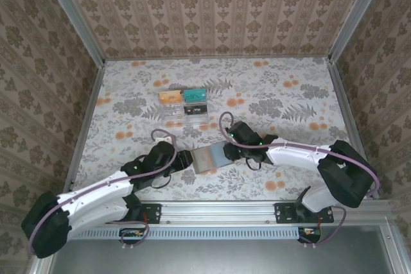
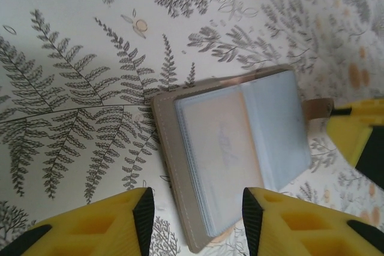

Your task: Take the credit cards out of the card holder

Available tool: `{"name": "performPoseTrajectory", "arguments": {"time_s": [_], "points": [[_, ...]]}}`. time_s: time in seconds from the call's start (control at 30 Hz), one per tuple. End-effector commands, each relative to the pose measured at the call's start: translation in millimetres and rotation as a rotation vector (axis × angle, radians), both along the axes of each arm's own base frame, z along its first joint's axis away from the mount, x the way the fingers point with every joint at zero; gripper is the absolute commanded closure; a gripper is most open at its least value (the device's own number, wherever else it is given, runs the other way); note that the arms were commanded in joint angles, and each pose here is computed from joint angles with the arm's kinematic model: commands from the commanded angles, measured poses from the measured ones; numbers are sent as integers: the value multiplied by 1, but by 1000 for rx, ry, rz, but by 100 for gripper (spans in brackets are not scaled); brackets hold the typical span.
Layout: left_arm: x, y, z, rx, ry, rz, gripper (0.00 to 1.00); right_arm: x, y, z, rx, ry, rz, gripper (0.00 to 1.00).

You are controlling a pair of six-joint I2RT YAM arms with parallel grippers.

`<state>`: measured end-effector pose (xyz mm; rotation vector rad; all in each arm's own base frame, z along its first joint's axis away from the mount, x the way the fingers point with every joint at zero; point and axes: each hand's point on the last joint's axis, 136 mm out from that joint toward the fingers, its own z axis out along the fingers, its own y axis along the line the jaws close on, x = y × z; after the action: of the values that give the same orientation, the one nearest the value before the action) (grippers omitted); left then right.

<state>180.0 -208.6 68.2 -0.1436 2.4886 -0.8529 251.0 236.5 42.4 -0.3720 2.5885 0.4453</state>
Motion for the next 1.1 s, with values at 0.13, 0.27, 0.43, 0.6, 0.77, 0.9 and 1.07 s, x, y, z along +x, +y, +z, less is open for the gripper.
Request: {"name": "performPoseTrajectory", "arguments": {"time_s": [0.13,0.27,0.43,0.6,0.77,0.9,1.07], "points": [[16,-35,10,-57,-10,-45,58,3,5,-17,61,30,-73,75],[18,-42,3,-42,14,-64,57,-2,3,-27,39,54,-78,76],[18,-43,-2,-28,26,-75,57,-12,3,-35,35,88,-88,79],[17,-37,-8,-6,44,-62,60,-24,12,-31,58,86,-95,80],[14,-31,-15,15,61,-57,61,-34,14,-27,49,75,-102,80],[13,-25,-23,54,78,-44,62,-35,12,-28,41,73,-110,80],[13,-18,-31,64,97,-19,64,-36,14,-31,42,80,-110,79]]}}
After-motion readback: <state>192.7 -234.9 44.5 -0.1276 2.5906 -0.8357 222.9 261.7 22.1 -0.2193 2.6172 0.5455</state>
